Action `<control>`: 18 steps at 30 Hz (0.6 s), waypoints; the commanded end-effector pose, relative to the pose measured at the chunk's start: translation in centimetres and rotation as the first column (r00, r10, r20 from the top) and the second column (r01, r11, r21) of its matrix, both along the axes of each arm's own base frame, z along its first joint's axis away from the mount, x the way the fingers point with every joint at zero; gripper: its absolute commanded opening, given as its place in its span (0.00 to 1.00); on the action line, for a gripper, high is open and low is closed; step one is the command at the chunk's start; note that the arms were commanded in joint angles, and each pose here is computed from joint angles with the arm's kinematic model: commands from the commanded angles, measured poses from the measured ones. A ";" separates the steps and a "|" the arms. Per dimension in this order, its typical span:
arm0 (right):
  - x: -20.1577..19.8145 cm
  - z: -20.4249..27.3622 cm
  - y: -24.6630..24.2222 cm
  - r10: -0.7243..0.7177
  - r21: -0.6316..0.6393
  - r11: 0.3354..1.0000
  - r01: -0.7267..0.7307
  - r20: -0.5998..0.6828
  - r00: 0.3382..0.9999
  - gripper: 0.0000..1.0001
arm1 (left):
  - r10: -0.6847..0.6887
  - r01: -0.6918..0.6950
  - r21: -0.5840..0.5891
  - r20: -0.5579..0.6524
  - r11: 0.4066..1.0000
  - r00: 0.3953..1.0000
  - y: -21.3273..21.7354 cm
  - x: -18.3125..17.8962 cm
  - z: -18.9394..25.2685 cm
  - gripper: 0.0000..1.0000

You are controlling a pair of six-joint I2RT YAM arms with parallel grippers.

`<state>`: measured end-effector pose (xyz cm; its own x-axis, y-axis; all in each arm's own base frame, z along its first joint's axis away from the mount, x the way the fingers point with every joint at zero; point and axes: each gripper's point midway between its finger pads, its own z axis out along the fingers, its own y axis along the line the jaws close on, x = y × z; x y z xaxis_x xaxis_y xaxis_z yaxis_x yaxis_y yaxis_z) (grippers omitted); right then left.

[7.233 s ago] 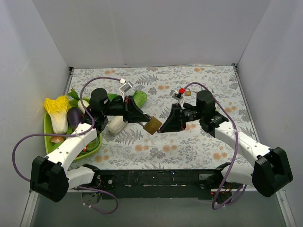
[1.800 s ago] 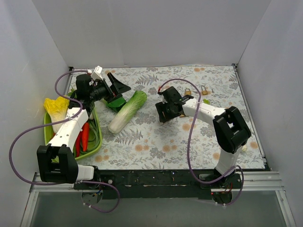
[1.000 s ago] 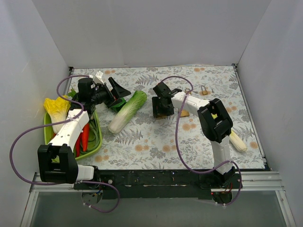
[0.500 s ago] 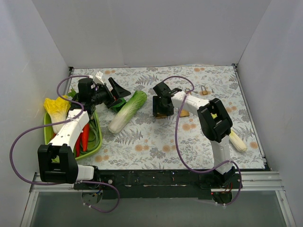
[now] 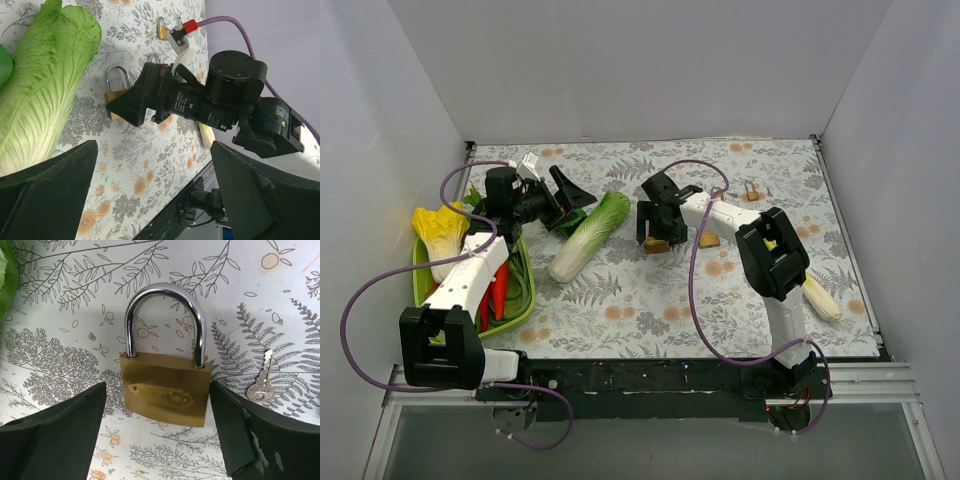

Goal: Lock with the key
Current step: Place the lock at the center of the board, then reset both arms

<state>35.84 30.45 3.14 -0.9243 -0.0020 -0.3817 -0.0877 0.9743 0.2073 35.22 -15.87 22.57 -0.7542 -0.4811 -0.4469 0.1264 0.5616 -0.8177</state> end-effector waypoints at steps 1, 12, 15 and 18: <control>0.4 -0.7 0.7 -0.010 0.012 1.000 0.010 -0.015 1.000 0.92 | -0.005 0.005 0.008 0.064 1.000 0.998 0.1 -0.5 1.4 0.98; 2.2 3.3 1.3 0.032 0.054 0.998 -0.037 0.085 0.996 0.94 | -0.041 0.038 0.045 0.064 0.998 0.997 0.1 -0.6 2.2 0.98; 3.8 7.0 0.8 0.045 0.103 0.993 -0.063 0.171 0.984 0.95 | -0.077 0.067 0.102 0.098 0.993 0.992 0.5 -0.6 3.2 0.98; 5.1 9.9 0.5 0.064 0.126 0.987 -0.100 0.263 0.963 0.95 | -0.128 0.111 0.143 0.116 0.983 0.985 0.5 -0.7 4.4 0.98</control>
